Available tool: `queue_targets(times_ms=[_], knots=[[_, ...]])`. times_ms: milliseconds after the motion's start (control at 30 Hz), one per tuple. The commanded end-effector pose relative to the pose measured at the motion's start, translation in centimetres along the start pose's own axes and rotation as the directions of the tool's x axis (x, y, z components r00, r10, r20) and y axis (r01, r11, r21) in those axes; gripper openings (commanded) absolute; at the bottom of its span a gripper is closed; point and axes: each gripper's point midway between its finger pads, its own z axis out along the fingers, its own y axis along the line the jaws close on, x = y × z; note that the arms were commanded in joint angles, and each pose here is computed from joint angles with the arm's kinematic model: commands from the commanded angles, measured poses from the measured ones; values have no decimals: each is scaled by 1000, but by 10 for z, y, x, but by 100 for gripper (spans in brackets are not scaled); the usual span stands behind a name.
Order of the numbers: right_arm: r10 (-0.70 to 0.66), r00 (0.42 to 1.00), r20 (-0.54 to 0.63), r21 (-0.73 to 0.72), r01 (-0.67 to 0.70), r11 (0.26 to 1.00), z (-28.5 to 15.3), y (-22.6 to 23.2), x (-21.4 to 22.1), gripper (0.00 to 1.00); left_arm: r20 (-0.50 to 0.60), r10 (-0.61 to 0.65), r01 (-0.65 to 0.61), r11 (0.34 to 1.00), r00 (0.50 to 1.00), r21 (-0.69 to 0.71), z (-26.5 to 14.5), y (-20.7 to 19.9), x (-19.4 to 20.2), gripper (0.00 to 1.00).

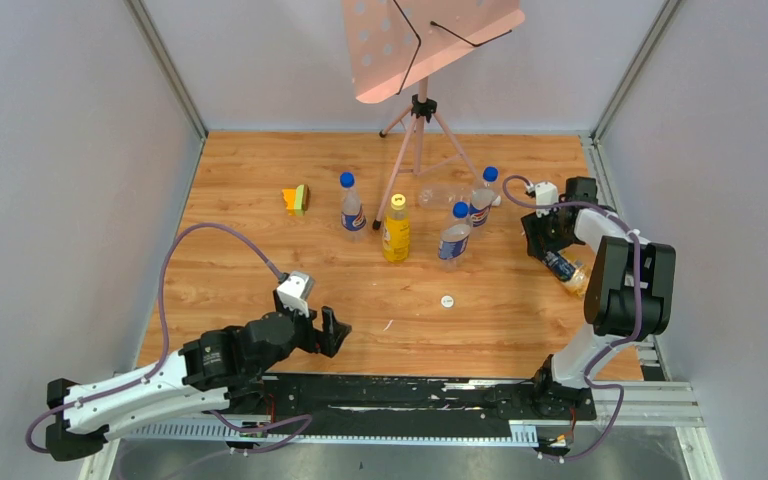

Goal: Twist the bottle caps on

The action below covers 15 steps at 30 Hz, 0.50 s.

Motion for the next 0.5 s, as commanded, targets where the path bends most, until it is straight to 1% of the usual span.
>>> queue_targets(times_ms=[0,67,167,267,333,367,467], knots=[[19,994,111,42,-24,999,-17,-16,-32,51,104,-43,45,999,994,-22,-5,-3,-33,100],[46,987,156,72,-58,996,-28,-22,-41,50,126,-50,55,998,991,-37,-7,1,-38,100],[93,968,234,118,-123,985,-46,-29,-55,44,169,-39,33,999,985,38,-9,-11,-48,100],[161,935,317,163,-221,961,-70,-34,-68,33,220,-22,-2,994,975,109,-14,-23,-60,100],[225,894,388,155,-304,940,-89,-32,-79,31,244,-11,-19,993,970,120,-16,-29,-71,99],[276,861,427,139,-364,921,-100,-30,-86,30,250,-6,-25,992,968,120,-16,-32,-75,99],[349,778,523,73,-448,891,-134,-17,-103,28,238,47,-77,990,970,120,-15,-46,-90,98]])
